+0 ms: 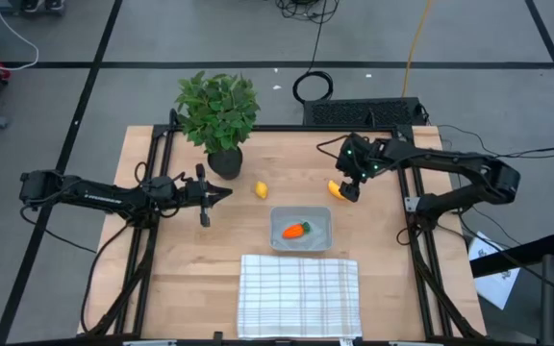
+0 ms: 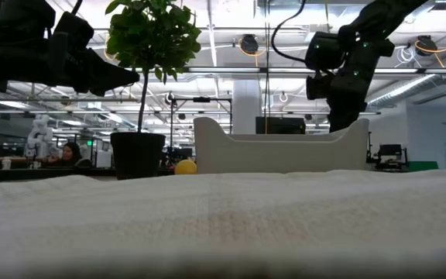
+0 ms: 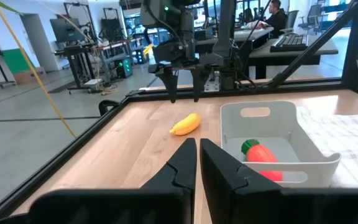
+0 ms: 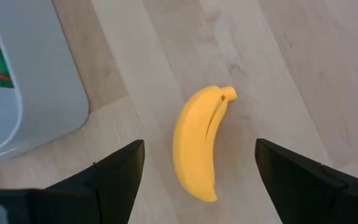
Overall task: Pick and placing Produce into tupperware
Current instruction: Put the banana into the gray bin
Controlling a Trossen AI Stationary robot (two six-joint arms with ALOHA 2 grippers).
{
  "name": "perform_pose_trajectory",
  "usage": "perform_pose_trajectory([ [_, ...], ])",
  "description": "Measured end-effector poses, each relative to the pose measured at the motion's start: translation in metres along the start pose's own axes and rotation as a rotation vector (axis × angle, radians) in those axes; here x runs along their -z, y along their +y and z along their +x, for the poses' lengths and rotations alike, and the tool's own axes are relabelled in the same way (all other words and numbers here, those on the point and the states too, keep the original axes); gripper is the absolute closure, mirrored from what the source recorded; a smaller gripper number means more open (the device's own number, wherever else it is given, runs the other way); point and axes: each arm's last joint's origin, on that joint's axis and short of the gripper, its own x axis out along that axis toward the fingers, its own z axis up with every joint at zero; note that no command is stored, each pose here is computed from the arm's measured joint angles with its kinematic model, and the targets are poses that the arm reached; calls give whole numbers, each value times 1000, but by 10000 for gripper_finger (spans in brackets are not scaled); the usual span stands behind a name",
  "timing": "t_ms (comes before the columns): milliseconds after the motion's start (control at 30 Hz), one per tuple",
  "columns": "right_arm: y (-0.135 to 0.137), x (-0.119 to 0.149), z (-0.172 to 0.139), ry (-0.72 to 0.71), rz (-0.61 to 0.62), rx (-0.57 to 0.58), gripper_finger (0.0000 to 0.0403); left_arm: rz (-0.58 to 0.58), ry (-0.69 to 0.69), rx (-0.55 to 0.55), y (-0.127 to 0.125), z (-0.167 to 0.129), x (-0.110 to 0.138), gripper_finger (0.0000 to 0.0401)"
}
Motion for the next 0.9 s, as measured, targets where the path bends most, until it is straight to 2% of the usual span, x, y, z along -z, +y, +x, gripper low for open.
perform_pose_trajectory([
  [433,-3,-4,18,39,75,0,106,0,5,1,0,0,0,375],
  [900,2,8,28,65,14,-9,106,1,6,1,0,0,1,375],
])
